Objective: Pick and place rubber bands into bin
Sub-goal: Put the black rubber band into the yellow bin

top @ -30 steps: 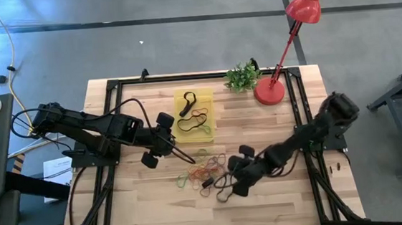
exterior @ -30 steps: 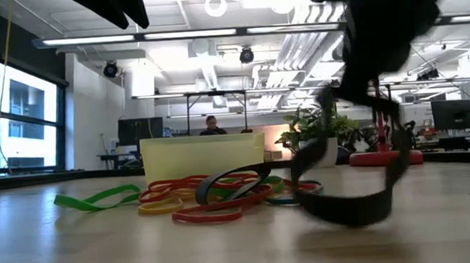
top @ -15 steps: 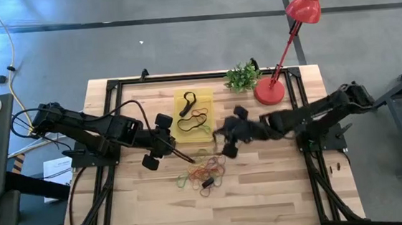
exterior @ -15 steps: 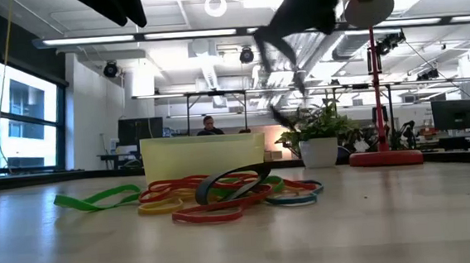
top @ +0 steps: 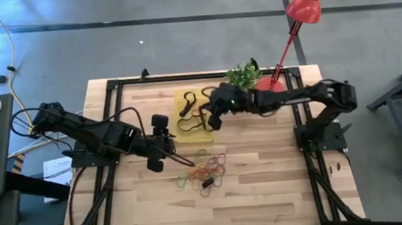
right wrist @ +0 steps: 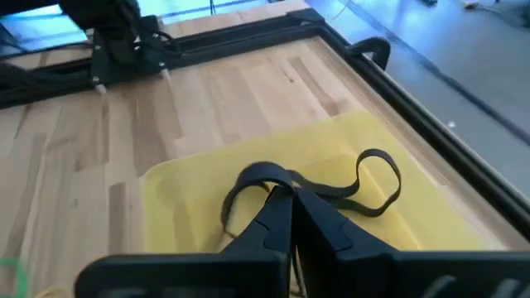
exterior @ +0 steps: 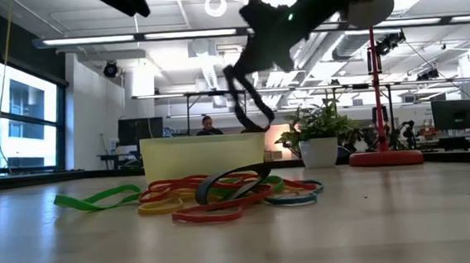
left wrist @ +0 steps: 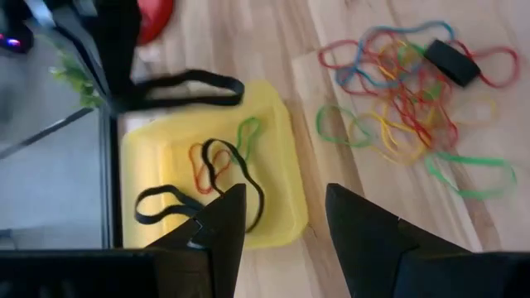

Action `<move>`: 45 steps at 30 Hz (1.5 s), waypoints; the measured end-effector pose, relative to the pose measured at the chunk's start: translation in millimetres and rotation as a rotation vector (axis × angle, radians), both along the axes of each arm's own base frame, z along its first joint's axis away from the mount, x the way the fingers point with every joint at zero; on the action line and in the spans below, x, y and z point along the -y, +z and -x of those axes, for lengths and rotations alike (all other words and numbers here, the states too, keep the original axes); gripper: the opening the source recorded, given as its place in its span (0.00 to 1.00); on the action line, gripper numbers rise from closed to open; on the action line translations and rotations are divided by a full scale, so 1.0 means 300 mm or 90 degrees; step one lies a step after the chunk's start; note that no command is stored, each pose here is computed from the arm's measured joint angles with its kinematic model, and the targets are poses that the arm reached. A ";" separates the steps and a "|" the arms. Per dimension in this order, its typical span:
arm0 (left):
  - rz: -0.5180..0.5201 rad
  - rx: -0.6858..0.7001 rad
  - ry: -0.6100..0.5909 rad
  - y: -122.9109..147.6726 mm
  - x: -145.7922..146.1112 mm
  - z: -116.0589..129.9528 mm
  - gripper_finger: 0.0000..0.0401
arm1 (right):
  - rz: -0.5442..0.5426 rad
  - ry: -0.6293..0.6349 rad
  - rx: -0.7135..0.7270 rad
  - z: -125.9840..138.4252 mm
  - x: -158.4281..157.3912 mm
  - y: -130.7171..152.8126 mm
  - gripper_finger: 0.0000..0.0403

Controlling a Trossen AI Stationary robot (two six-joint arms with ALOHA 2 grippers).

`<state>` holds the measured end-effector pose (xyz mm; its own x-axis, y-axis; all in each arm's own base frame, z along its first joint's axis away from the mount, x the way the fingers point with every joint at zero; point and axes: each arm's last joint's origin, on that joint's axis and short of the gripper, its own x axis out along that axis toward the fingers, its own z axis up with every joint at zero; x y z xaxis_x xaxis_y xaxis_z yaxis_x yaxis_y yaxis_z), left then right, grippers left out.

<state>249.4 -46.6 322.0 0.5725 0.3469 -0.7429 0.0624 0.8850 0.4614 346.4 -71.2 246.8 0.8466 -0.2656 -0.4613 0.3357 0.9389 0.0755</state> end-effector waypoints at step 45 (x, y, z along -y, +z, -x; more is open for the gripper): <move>0.048 -0.053 -0.213 -0.182 0.046 -0.100 0.39 | -0.129 0.233 -0.109 0.065 -0.142 0.006 0.58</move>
